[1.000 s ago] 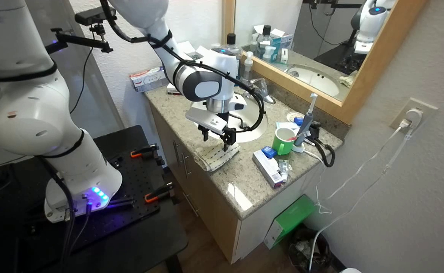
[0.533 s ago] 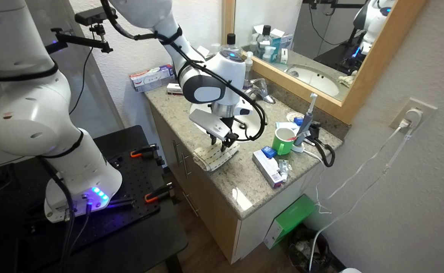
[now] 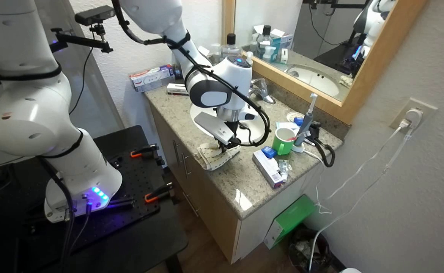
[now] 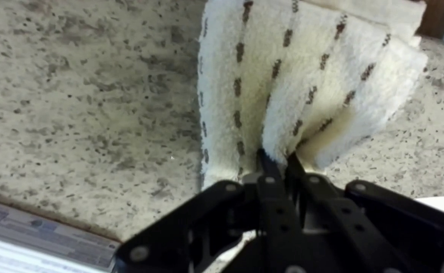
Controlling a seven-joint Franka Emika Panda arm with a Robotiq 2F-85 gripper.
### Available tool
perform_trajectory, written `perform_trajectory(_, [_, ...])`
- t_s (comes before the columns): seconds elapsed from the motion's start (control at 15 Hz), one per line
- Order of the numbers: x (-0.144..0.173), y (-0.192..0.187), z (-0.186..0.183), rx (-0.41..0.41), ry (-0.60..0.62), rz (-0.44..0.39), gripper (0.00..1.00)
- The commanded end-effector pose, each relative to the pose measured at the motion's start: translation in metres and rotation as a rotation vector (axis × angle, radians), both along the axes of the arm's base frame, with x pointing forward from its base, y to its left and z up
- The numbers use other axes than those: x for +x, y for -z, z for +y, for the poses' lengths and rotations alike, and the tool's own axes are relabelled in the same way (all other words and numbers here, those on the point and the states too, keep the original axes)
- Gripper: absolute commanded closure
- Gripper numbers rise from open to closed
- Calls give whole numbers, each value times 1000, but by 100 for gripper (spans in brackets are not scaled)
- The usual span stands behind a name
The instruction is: Use the towel to wipe the base top
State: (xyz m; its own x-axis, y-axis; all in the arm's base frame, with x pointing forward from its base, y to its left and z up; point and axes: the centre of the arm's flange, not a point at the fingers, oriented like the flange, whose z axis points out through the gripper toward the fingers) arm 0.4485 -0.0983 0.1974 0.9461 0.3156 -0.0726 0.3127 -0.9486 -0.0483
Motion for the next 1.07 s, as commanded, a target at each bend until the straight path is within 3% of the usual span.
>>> perform_trajectory(0.0, [13, 12, -3, -39, 47, -6, 98])
perform_trajectory(0.53, [9, 9, -23, -123, 184, -14, 98])
perform_trajectory(1.0, [8, 14, -40, -129, 190, -1, 98])
